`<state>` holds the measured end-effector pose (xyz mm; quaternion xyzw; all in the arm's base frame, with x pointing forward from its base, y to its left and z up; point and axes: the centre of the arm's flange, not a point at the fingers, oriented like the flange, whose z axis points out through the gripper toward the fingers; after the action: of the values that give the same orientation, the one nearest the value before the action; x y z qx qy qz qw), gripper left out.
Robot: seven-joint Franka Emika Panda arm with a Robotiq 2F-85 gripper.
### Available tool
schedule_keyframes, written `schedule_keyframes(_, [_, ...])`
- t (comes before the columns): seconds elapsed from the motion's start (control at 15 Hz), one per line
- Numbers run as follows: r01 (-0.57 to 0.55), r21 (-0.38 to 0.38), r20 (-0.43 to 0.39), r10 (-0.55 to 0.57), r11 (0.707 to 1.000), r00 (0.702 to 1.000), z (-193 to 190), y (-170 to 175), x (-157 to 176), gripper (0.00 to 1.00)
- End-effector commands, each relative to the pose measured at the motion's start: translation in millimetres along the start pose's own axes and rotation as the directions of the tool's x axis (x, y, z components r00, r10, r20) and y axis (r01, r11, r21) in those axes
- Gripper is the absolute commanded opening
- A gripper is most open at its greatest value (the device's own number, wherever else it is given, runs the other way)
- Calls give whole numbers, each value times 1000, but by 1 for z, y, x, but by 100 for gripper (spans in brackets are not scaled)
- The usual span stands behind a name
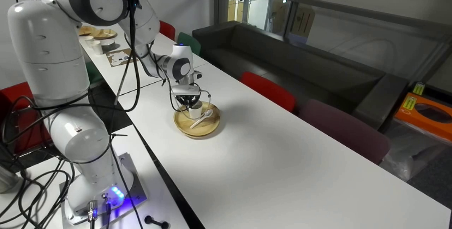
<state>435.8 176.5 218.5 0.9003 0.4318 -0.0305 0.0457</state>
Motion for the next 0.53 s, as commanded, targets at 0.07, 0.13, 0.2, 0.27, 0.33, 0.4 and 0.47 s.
schedule_keyframes(0.07, [21, -22, -10, -22, 1000, 1000, 6, 3, 3, 1])
schedule_keyframes(0.13, [23, -24, -9, -23, 999, 1000, 5, 1, 2, 1])
schedule_keyframes(0.2, [24, -24, -9, -24, 999, 1000, 4, 0, 1, 1])
schedule_keyframes(0.27, [26, -23, -9, -26, 999, 1000, 3, -1, 1, 1])
schedule_keyframes(0.33, [25, -22, -8, -25, 999, 1000, 2, -2, 0, 1])
schedule_keyframes(0.4, [25, -23, -6, -25, 999, 1000, 2, -3, -1, 7])
schedule_keyframes(0.47, [24, -25, -5, -25, 999, 1000, 1, -3, -1, 30])
